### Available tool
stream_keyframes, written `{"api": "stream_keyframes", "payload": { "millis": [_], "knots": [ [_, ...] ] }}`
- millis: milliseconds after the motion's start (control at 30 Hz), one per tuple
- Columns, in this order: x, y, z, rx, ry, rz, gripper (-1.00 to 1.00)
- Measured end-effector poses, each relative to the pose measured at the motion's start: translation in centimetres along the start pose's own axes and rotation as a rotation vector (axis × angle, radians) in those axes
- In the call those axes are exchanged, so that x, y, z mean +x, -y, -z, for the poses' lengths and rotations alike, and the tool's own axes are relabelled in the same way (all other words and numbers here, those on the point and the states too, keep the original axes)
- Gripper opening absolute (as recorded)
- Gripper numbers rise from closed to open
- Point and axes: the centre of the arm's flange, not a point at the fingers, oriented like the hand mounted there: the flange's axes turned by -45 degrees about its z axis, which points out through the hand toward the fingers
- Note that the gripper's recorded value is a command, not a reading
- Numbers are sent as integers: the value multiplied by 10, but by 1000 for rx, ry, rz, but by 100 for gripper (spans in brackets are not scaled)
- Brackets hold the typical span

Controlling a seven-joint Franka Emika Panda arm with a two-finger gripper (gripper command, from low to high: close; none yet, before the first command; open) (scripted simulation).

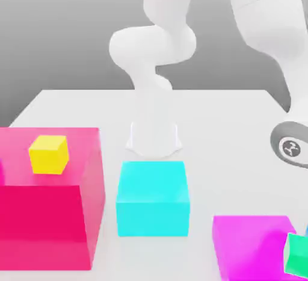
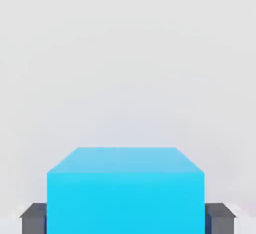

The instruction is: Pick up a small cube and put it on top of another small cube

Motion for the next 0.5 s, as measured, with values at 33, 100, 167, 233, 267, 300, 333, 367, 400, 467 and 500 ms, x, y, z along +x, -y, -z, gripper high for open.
{"api": "stream_keyframes", "payload": {
  "millis": [33,100,167,233,267,300,333,367,400,467,500],
  "knots": [
    [0,0,0,0,0,0,-100],
    [0,0,1,0,0,1,-100],
    [1,0,25,1,0,0,-100],
    [2,2,52,2,-2,11,-100],
    [11,11,59,6,-15,63,-100],
    [10,5,68,2,-19,61,-100],
    [1,-11,80,-7,-14,12,-100],
    [-13,-32,92,-17,-7,-60,-100],
    [-30,-54,105,-28,2,-144,-100],
    [-68,-93,131,-46,17,-313,-100],
    [-88,-110,143,-53,23,-396,-100]
  ]
}}
